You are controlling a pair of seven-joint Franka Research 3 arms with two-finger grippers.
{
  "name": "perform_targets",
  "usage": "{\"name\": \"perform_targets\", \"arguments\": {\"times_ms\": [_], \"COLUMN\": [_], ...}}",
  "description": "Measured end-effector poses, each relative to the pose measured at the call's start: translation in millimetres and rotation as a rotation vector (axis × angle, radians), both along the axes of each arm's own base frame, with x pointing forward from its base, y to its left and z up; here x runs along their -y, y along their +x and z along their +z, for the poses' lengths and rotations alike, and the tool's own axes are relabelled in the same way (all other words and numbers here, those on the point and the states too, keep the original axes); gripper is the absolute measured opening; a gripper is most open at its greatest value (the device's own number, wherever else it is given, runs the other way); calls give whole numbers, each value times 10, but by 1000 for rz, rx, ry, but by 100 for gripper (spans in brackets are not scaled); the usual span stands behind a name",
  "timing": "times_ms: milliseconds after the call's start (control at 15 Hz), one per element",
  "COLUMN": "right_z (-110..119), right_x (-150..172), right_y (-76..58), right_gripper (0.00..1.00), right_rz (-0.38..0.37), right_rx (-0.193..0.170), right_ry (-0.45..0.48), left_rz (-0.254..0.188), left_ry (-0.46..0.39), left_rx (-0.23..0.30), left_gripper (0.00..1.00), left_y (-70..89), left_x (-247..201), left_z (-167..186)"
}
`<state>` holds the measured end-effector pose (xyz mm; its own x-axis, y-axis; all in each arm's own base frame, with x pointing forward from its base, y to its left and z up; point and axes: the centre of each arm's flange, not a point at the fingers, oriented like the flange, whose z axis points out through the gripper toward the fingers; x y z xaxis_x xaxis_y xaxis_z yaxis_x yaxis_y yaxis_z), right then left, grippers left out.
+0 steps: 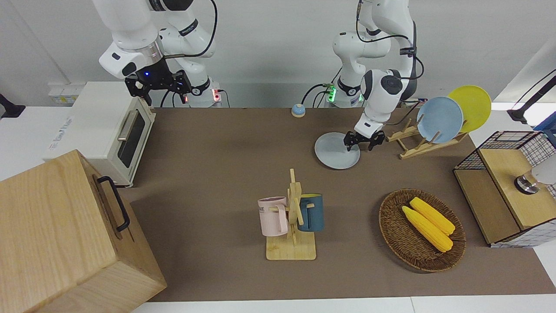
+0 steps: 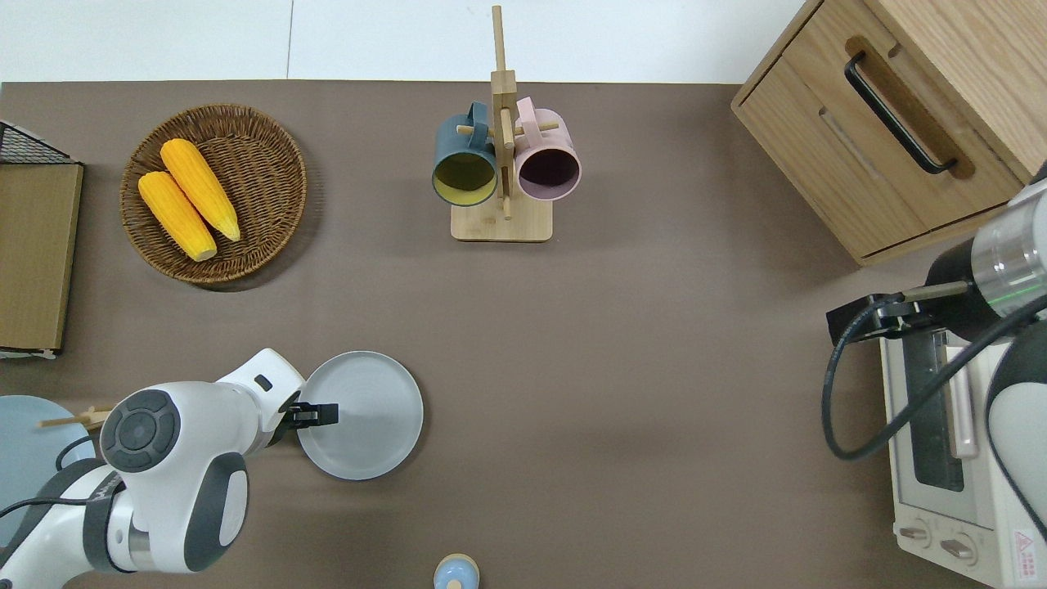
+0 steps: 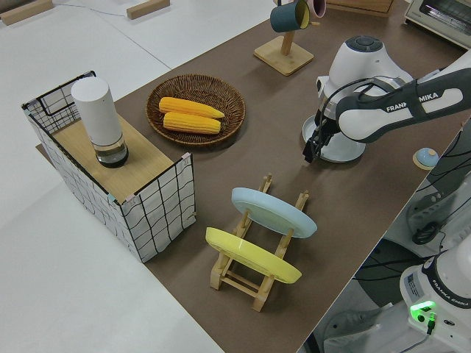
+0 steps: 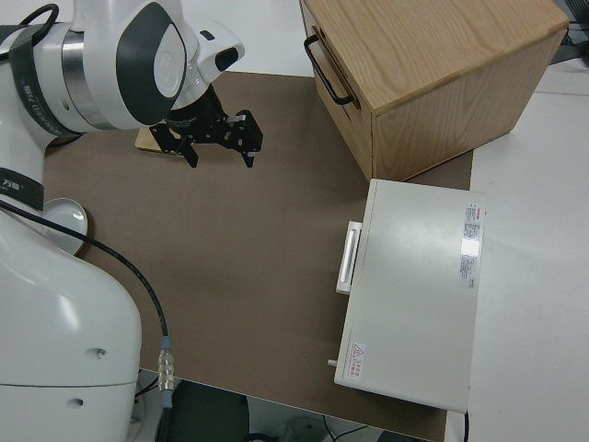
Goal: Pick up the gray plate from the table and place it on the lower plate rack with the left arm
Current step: 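Close the left gripper on the gray plate's rim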
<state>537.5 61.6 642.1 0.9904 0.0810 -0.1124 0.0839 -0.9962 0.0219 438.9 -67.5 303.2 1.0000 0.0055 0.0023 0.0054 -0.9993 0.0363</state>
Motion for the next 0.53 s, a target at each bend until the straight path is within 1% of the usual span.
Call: {"name": "perform_targets", "arguments": {"times_ms": [200, 333, 400, 467, 533], "right_z": [0, 0, 0, 0, 0], "right_x": [0, 0, 0, 0, 0], "right_y": [0, 0, 0, 0, 0], "right_gripper": [99, 99, 99, 99, 99], "right_rz": [0, 0, 0, 0, 0], "right_rx": [0, 0, 0, 0, 0], "right_ry": [0, 0, 0, 0, 0], "left_rz": [26, 31, 33, 33, 34], "left_ry": [0, 0, 0, 0, 0], "left_rx": [4, 3, 3, 2, 3], "left_gripper": [54, 31, 23, 17, 17], "left_y": [7, 8, 8, 9, 11], "left_x": [8, 20, 23, 24, 24], "left_z": [-10, -26, -32, -34, -33]}}
